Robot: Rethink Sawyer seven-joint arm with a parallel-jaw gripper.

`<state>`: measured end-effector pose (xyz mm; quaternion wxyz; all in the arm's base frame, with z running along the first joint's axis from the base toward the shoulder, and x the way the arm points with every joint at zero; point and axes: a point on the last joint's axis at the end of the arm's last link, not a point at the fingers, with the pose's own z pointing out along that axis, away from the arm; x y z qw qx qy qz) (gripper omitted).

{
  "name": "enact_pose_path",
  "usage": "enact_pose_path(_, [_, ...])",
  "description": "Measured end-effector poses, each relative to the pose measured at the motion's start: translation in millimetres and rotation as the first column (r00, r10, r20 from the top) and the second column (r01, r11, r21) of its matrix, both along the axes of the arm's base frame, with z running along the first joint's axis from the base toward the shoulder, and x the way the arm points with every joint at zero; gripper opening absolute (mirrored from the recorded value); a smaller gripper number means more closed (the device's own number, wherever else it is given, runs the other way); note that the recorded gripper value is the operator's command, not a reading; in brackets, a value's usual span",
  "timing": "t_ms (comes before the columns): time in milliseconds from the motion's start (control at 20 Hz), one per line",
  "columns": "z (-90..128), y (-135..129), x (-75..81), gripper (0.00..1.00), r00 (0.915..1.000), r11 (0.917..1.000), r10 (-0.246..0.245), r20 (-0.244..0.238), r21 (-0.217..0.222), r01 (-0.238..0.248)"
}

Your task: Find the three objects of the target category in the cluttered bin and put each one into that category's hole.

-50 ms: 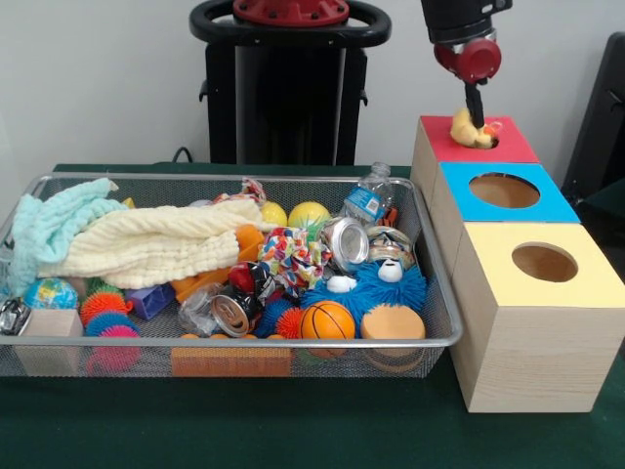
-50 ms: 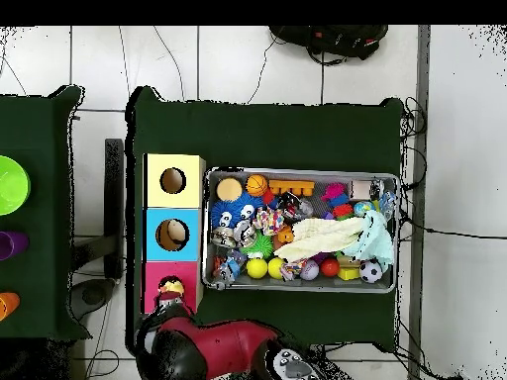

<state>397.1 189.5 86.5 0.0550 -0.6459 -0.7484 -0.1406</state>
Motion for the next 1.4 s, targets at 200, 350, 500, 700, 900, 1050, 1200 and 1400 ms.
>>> enact_pose_path(200, [-2, 4, -5.9, 0.0, 0.9976, 0.9985, 0.049, 0.049, -0.028, -0.048])
enact_pose_path(350, [-2, 6, -9.0, 0.0, 0.9941, 0.9965, 0.073, 0.08, -0.045, -0.07])
enact_pose_path(500, [-2, 8, -14.1, 0.0, 0.9869, 0.9935, 0.102, 0.126, -0.065, -0.094])
enact_pose_path(700, [-3, 8, -17.5, 0.0, 0.9807, 0.9912, 0.12, 0.155, -0.074, -0.11])
enact_pose_path(900, [-3, 8, -20.5, 0.0, 0.9741, 0.9892, 0.135, 0.182, -0.083, -0.121])
enact_pose_path(1050, [-3, 8, -22.1, 0.0, 0.9707, 0.988, 0.142, 0.193, -0.087, -0.127])
enact_pose_path(1200, [-3, 9, -21.0, 1.0, 0.9672, 0.988, 0.142, 0.21, -0.09, -0.126])
enact_pose_path(1400, [-3, 8, -21.3, 1.0, 0.9656, 0.9878, 0.144, 0.216, -0.089, -0.128])
